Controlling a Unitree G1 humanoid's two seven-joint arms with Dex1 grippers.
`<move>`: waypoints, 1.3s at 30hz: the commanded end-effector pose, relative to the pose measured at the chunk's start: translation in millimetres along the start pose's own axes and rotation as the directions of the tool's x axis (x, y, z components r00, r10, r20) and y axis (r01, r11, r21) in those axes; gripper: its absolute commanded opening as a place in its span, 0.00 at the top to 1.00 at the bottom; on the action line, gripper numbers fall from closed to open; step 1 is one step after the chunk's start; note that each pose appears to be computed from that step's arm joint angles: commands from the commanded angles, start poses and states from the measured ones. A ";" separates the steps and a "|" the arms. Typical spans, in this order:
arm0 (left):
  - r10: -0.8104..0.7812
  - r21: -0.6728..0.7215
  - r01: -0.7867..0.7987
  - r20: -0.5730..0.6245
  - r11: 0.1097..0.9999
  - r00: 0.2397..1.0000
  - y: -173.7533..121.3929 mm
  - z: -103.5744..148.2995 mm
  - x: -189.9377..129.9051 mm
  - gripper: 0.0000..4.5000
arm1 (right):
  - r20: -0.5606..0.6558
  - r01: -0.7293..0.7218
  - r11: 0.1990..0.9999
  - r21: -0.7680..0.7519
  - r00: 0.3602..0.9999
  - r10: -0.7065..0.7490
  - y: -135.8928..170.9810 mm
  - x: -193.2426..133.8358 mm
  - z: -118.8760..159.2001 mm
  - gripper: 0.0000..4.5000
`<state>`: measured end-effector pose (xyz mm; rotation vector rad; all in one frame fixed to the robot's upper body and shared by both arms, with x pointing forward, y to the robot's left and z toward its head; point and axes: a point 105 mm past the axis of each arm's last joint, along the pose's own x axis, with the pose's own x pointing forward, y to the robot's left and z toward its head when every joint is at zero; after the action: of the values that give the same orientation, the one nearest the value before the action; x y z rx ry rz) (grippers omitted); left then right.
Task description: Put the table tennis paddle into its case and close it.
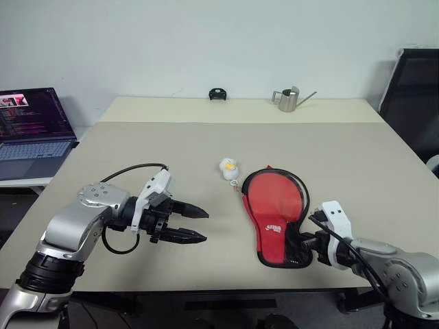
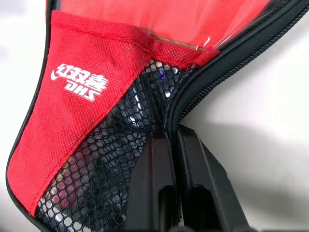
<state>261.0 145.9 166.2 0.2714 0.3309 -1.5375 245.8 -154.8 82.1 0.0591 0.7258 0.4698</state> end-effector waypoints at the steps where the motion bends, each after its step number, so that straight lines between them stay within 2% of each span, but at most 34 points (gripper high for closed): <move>1: -0.044 0.048 0.044 0.003 0.998 0.999 -5.0 9.6 1.8 0.33 | -0.057 -0.018 1.000 0.014 0.998 0.019 2.0 -5.7 -14.9 1.00; 20: -0.052 0.051 0.052 -0.005 0.997 0.999 -2.8 5.9 2.7 0.33 | -0.116 0.020 0.999 0.043 0.993 -0.015 -6.5 -19.3 -32.4 1.00; 33: -0.054 0.056 0.054 -0.004 0.997 0.999 -0.9 5.1 4.1 0.33 | -0.075 0.036 0.999 0.037 0.997 -0.033 -6.4 -12.6 -16.4 1.00; 36: -0.053 0.055 0.053 -0.004 0.997 0.999 -1.7 4.7 4.2 0.33 | -0.057 0.064 0.997 0.042 0.996 -0.062 -10.0 -12.3 -12.0 0.85; 39: -0.051 0.054 0.051 -0.004 0.997 0.999 -2.4 4.1 4.3 0.33 | -0.030 0.097 0.994 0.044 0.995 -0.096 -15.3 -12.3 -4.0 0.63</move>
<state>261.7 141.2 162.3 0.2810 0.3266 -1.5809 236.1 -162.4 84.4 0.0799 0.7608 0.4411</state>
